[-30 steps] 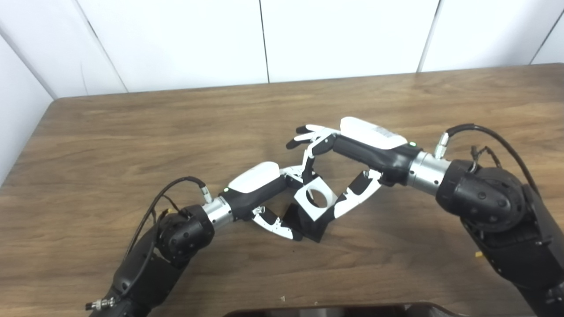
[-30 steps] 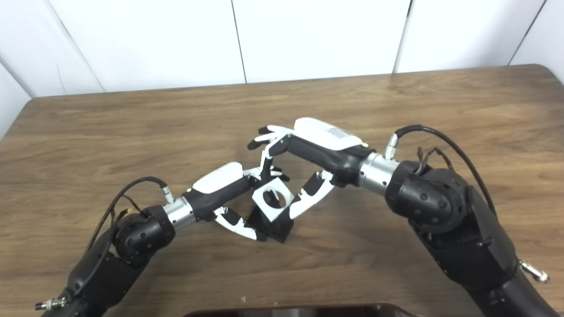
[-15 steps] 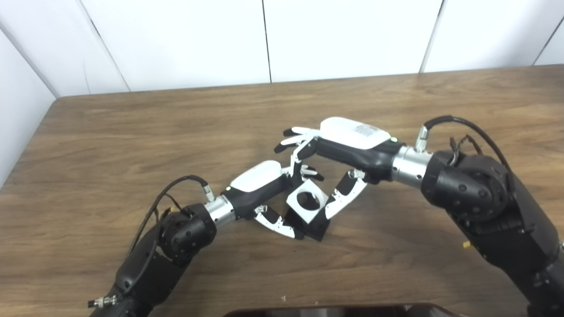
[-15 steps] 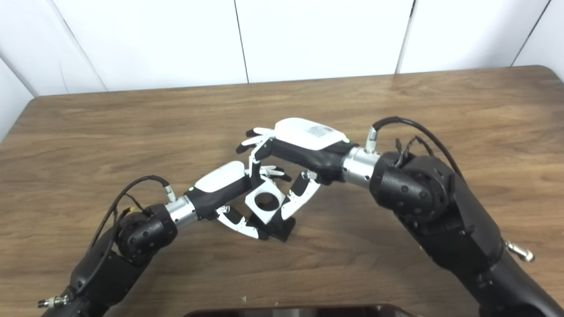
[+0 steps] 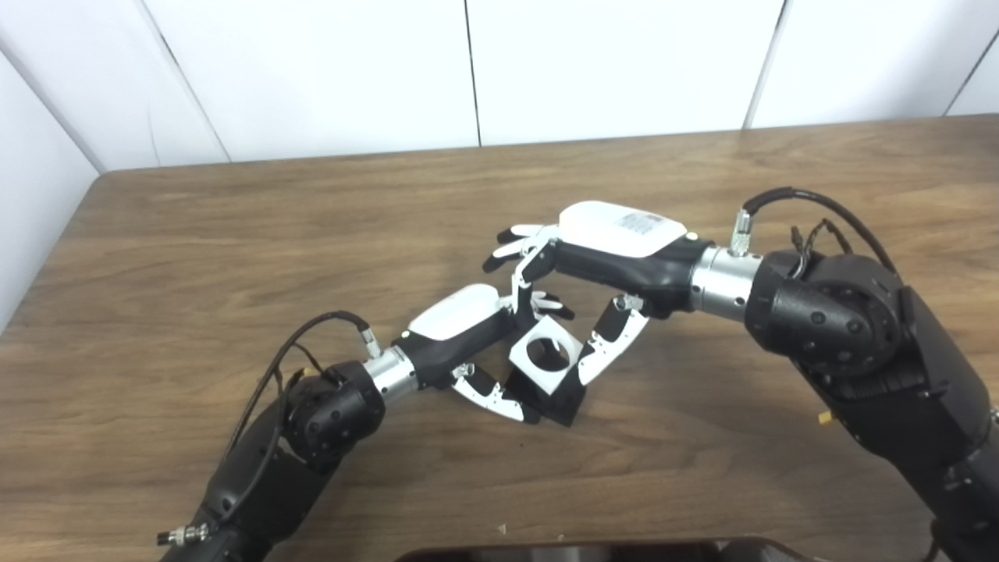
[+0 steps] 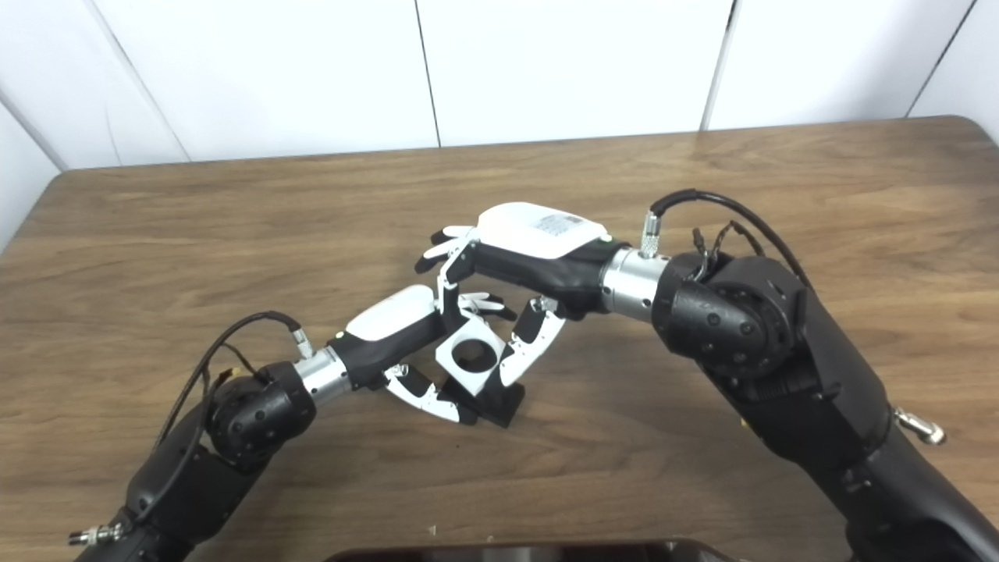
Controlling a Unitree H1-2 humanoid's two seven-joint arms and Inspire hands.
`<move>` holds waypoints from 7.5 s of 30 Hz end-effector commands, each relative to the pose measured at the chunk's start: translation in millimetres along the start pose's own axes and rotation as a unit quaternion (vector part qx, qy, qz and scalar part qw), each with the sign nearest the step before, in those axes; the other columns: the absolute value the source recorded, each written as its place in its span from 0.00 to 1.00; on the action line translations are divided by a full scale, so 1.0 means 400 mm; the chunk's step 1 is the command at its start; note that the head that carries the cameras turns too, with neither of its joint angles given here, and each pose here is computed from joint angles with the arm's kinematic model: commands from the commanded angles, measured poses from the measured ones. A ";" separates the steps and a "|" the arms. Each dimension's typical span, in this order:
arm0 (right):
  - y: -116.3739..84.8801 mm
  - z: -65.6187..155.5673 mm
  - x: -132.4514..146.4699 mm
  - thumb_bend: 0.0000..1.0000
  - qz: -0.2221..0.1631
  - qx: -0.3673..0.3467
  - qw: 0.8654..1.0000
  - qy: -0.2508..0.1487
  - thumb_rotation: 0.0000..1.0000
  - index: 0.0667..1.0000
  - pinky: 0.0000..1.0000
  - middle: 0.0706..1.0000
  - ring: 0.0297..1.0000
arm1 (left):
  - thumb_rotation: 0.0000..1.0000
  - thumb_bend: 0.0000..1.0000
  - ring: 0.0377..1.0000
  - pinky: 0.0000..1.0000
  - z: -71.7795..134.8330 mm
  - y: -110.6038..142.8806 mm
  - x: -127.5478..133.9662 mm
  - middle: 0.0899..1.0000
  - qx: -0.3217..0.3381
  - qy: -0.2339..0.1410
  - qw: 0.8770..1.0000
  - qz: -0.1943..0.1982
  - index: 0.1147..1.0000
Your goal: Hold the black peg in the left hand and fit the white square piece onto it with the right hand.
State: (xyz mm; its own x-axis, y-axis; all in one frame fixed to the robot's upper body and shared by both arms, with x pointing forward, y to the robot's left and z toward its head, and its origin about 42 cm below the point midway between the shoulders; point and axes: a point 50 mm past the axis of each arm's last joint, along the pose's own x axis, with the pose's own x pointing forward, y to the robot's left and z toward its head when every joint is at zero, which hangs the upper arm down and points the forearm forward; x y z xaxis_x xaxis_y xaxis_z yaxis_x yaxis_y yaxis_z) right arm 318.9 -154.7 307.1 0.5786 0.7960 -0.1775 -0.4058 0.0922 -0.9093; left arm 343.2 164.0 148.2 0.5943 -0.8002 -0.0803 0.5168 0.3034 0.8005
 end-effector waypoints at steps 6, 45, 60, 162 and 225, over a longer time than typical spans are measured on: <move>-0.033 0.004 -0.011 0.52 -0.003 -0.037 0.999 -0.009 0.15 0.44 0.95 0.87 0.97 | 0.08 0.52 0.95 0.87 -0.041 -0.061 -0.024 0.88 -0.002 0.068 0.995 -0.071 0.42; 0.061 -0.056 0.047 0.52 -0.027 0.046 0.998 0.021 0.14 0.44 0.89 0.87 0.96 | 0.08 0.52 0.93 0.86 -0.030 -0.064 -0.022 0.87 -0.001 0.064 0.996 -0.065 0.42; 0.080 -0.083 0.045 0.52 -0.021 0.049 0.998 0.039 0.14 0.44 0.91 0.86 0.95 | 0.08 0.52 0.94 0.87 -0.032 -0.061 -0.030 0.88 -0.004 0.066 0.996 -0.065 0.42; -0.122 0.007 0.013 0.52 -0.040 -0.105 0.994 -0.018 0.14 0.44 0.98 0.84 0.96 | 0.08 0.52 0.95 0.88 -0.031 -0.046 -0.040 0.88 -0.006 0.087 0.993 -0.075 0.43; 0.003 0.006 0.045 0.52 0.007 -0.098 0.995 -0.004 0.15 0.44 1.00 0.87 0.98 | 0.08 0.52 0.95 0.90 -0.021 -0.040 -0.039 0.88 0.002 0.101 0.993 -0.067 0.42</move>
State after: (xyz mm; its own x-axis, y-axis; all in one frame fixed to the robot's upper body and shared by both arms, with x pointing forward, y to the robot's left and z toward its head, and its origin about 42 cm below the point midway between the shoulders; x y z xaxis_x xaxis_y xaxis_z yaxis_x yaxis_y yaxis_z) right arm 324.7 -145.0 286.9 0.5784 0.7793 -0.2410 -0.3270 -0.0491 -0.9438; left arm 338.5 163.7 157.0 0.6380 -0.7588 -0.1310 0.5196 0.2987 0.8005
